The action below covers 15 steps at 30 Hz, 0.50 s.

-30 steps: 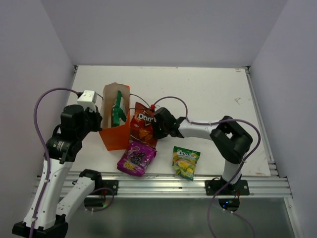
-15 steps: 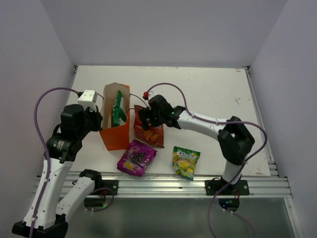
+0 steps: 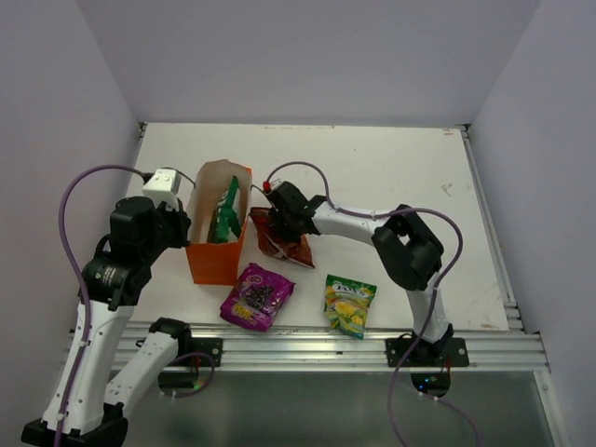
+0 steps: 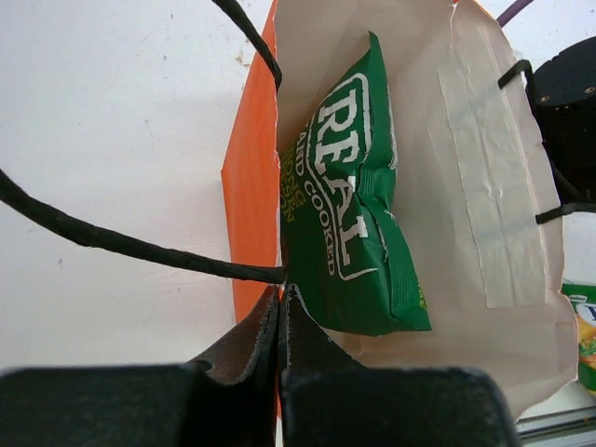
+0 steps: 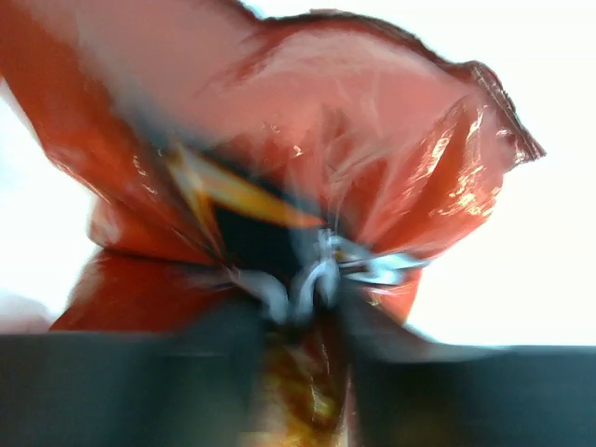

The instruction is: Place the snacks into the paper bag

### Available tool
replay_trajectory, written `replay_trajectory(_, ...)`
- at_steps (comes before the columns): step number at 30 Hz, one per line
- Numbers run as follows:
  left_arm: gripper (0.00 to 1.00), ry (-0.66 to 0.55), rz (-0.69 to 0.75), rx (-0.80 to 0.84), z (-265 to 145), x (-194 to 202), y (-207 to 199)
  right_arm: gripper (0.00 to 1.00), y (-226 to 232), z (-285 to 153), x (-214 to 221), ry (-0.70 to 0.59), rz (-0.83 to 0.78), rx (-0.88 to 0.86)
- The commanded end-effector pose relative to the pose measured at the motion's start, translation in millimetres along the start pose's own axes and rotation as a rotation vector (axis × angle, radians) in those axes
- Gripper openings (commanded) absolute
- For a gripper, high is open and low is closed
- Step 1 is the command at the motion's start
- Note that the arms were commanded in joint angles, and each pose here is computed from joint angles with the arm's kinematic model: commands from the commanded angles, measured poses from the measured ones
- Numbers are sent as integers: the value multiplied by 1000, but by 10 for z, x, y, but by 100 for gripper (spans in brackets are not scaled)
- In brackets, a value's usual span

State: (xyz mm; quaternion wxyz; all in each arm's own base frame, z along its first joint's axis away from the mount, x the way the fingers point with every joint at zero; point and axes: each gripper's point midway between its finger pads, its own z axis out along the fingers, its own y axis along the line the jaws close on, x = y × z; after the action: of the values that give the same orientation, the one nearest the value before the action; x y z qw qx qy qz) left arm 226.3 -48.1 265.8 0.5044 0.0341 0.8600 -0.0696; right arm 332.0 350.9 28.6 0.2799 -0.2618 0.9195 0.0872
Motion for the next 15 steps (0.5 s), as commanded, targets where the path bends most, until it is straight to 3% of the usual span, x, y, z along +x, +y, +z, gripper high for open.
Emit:
replay_trajectory(1, 0, -83, 24, 9, -111, -248, -22, 7, -146, 4, 321, 82, 11, 56)
replay_trajectory(7, 0, -72, 18, 18, -43, -211, -38, 0, -306, -541, 234, -11, 25, 88)
replay_trajectory(11, 0, -65, 14, 5, 21, -177, -18, 0, -560, -1315, -27, -105, 21, 173)
replay_trajectory(15, 0, -54, 0, -18, 112, -94, 22, 0, -789, -2335, -646, -300, 17, 252)
